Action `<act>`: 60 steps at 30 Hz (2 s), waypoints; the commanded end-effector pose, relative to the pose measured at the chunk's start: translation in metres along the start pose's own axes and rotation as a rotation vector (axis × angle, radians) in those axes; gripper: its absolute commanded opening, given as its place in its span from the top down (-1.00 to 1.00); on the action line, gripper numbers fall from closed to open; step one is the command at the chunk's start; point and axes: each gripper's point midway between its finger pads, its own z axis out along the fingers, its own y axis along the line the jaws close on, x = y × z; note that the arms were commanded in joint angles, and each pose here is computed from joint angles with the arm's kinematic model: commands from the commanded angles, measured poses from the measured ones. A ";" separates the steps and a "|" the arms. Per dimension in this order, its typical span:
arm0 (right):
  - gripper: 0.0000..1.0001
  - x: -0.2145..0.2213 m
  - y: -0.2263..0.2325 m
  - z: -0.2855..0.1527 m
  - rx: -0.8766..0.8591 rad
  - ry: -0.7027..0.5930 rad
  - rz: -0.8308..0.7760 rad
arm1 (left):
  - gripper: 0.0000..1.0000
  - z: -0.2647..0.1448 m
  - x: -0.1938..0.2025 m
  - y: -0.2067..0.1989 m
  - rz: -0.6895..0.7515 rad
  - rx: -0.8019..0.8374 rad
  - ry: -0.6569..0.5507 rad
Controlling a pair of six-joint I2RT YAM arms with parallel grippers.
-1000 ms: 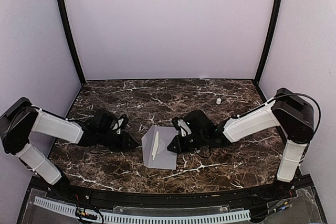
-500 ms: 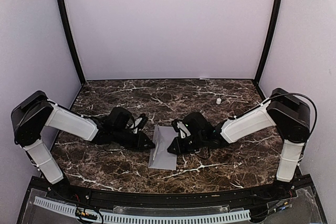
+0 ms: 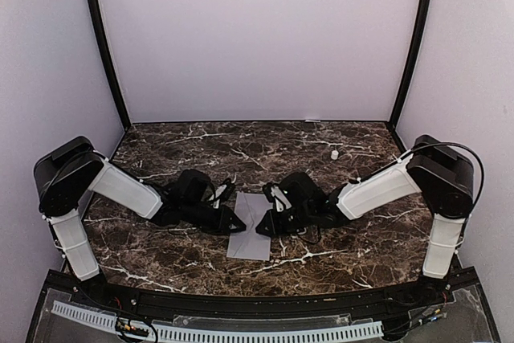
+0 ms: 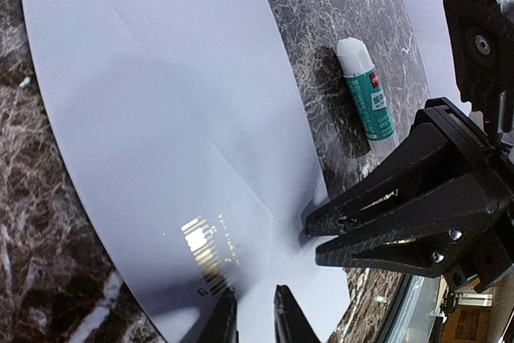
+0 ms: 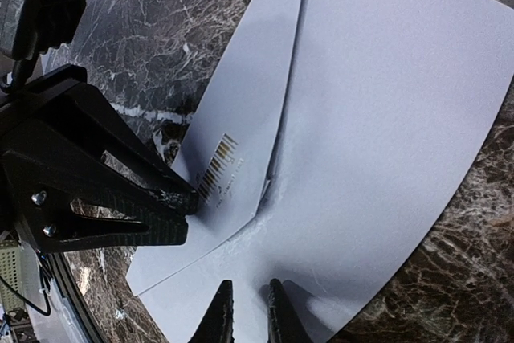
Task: Place the letter into the envelope and seal it
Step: Seal the envelope flap on the envelope.
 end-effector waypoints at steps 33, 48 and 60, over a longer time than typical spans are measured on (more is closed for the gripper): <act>0.87 -0.016 -0.013 0.038 -0.034 0.037 0.075 | 0.82 -0.012 0.028 -0.005 0.013 -0.056 0.036; 0.88 0.008 0.012 0.022 -0.159 0.116 0.053 | 0.84 -0.005 0.063 0.022 -0.055 -0.083 0.093; 0.90 0.010 0.018 0.028 -0.144 0.127 0.048 | 0.84 -0.005 0.064 0.022 -0.050 -0.088 0.100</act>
